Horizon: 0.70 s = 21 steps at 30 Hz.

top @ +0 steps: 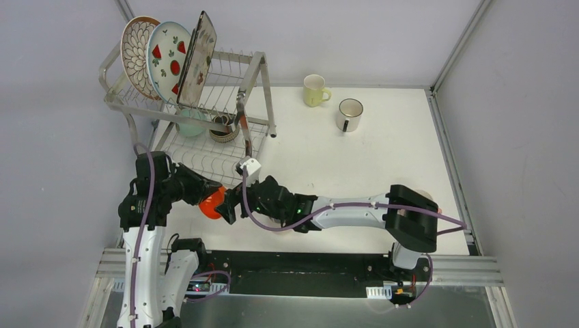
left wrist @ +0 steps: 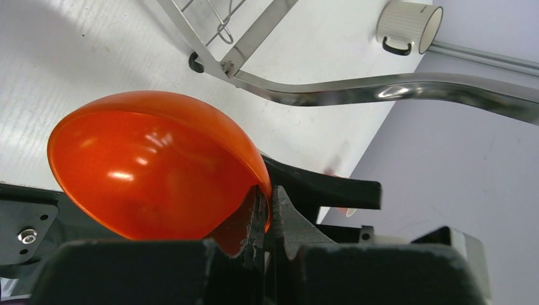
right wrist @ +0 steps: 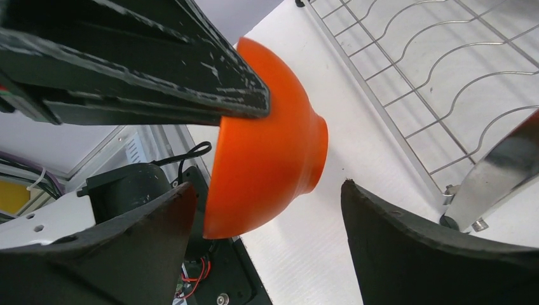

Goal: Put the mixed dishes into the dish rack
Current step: Pick up the bowl from the corner of the board.

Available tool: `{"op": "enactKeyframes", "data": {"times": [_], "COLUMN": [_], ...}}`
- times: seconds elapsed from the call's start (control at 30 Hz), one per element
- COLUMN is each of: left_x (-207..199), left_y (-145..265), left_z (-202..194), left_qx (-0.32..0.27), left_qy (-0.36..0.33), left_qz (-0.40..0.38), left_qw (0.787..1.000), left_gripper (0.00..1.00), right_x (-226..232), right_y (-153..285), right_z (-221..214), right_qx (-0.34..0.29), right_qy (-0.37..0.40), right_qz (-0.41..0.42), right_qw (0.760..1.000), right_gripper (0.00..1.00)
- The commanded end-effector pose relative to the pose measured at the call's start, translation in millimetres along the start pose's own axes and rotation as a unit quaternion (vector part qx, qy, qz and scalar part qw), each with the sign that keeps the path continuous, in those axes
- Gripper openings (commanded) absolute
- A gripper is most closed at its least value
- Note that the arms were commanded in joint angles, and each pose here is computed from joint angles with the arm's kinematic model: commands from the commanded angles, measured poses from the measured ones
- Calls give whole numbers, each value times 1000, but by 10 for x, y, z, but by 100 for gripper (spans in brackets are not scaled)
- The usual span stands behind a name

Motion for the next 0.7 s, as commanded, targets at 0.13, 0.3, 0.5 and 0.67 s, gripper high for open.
{"op": "enactKeyframes", "data": {"times": [0.13, 0.3, 0.5, 0.67], "left_x": [-285, -277, -248, -267], "left_y": [139, 131, 95, 100], "left_z": [65, 54, 42, 44], "left_qx": [-9, -6, -1, 0], "left_qy": [-18, -15, -9, -12], "left_qz": [-63, -64, -62, -68], "left_qw": [998, 998, 998, 998], "left_gripper": [0, 0, 0, 0], "right_x": [225, 236, 239, 235], "right_y": [-124, -155, -135, -107], "right_z": [164, 149, 136, 154], "right_qx": [-36, -35, -42, -47], "right_qy": [-31, -37, -42, -41], "right_qz": [43, 48, 58, 60], "right_qw": [998, 998, 997, 996], "right_gripper": [85, 81, 64, 53]}}
Point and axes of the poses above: each gripper's point midway between its finger pads, its own y axis back along the fingers, its own x axis along the line the jaws close on, z = x × y, the point moved 7 cm from there along y, back along the fingers, and after that the axes turned 8 degrees about -y, right-handed, at the moved point
